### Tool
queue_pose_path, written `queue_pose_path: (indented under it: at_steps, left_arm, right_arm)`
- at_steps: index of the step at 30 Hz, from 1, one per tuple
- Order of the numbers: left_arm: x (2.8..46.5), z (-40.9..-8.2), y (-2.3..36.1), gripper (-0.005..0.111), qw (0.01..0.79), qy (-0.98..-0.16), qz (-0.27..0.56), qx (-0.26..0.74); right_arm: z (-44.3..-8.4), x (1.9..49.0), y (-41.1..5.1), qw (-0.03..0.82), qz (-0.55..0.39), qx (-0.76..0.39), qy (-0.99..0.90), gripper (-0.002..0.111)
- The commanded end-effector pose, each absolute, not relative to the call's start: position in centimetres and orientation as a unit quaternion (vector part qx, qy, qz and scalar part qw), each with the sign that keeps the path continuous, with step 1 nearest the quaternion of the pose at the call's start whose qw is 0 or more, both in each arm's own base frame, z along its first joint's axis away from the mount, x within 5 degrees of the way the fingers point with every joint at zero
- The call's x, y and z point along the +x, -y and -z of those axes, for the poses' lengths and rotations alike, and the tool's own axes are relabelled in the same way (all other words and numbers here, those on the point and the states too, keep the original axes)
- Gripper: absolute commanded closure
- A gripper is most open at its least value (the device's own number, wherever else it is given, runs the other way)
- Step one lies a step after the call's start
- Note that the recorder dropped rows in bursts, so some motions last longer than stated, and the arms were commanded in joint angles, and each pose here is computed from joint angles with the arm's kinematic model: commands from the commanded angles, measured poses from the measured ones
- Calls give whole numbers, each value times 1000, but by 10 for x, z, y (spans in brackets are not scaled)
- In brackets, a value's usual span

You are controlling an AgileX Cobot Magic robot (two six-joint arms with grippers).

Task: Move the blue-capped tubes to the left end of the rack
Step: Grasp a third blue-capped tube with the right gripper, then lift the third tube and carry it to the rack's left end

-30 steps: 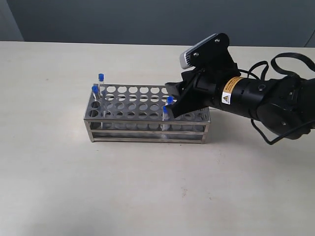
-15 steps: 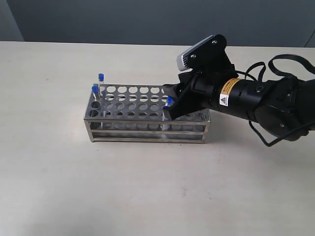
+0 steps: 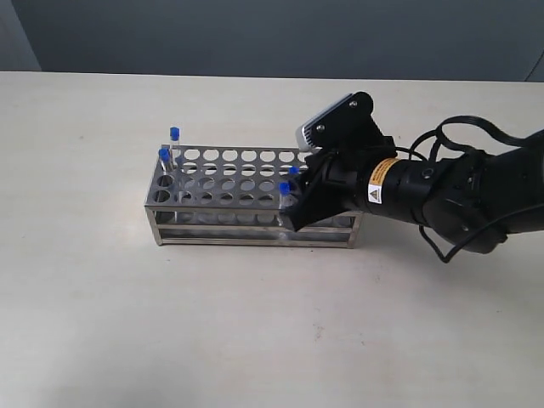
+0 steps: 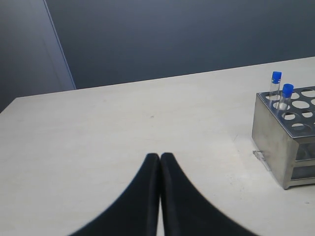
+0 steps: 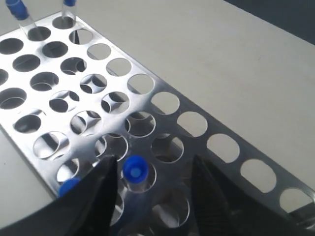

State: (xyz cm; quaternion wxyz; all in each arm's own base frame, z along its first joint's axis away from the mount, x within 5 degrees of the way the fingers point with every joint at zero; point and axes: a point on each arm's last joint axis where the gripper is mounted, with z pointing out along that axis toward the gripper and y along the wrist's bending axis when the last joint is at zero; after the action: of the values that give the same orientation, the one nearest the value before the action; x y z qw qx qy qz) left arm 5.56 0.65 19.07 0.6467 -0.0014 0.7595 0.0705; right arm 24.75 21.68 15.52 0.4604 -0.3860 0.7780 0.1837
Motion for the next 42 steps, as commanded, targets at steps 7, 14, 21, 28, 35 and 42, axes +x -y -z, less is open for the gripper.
queue_pose_path:
  at_steps: [7,14,21,28,35,42]
  left_arm:
    - [55,-192,-6,106,651,-756,-70,0]
    - [55,-192,-6,106,651,-756,-70,0]
    - [55,-192,-6,106,651,-756,-70,0]
    - [55,-192,-6,106,651,-756,-70,0]
    - [55,-192,-6,106,651,-756,-70,0]
    - [55,-192,-6,106,651,-756,-70,0]
  right_arm:
    - [-144,248,-221,467,-198,-387,-770,65]
    - [-144,248,-221,466,-198,-388,-770,102]
    - [-153,248,-220,478,-199,-388,-763,109]
    - [-190,244,-218,532,-198,-396,-722,109]
    - [-220,248,-224,569,-202,-403,-688,109]
    - [-236,251,-252,587,-228,-418,-654,109]
